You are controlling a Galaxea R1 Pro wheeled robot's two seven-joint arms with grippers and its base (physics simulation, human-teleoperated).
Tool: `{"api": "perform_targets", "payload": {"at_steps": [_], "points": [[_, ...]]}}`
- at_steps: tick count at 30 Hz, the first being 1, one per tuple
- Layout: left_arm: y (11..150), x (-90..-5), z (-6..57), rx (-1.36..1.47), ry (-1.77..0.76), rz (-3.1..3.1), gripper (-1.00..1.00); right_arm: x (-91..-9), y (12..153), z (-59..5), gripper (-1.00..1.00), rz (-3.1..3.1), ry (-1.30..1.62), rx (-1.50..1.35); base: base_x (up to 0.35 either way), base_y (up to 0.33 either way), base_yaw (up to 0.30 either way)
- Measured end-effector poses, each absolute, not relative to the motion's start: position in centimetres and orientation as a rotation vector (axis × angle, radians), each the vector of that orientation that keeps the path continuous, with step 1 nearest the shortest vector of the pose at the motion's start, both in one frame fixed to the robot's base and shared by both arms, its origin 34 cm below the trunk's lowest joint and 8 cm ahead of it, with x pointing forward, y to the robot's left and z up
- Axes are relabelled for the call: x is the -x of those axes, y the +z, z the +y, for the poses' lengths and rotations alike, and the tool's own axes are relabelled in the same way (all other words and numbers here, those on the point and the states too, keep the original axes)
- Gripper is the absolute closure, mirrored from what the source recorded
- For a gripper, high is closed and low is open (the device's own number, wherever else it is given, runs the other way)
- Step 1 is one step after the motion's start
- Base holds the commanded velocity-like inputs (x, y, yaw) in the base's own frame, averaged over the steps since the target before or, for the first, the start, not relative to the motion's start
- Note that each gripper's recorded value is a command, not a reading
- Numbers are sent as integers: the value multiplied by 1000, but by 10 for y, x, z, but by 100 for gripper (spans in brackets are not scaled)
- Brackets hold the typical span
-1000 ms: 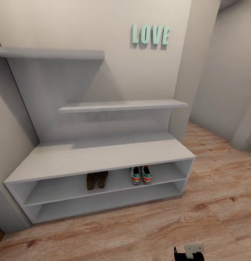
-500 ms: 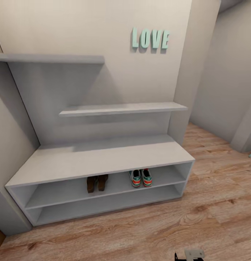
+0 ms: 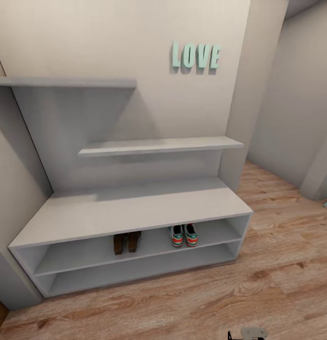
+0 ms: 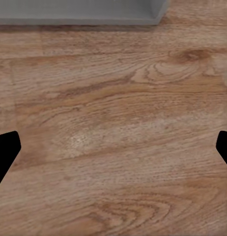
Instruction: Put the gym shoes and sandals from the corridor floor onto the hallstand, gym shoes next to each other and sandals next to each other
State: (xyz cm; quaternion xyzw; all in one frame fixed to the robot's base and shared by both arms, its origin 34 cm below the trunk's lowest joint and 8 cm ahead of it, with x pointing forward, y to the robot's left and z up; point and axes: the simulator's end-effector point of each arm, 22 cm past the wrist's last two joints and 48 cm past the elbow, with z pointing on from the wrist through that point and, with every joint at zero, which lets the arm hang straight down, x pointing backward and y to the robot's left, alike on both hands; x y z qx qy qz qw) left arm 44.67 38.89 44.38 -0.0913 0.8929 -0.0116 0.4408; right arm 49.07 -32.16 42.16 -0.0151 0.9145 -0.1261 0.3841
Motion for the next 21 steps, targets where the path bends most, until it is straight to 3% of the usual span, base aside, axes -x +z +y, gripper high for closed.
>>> {"api": "perform_targets", "payload": {"at_steps": [21], "points": [[485, -452, 392, 236, -24, 2215, -100, -495, 462, -322, -100, 2335, -320, 41, 0, 0, 0]]}}
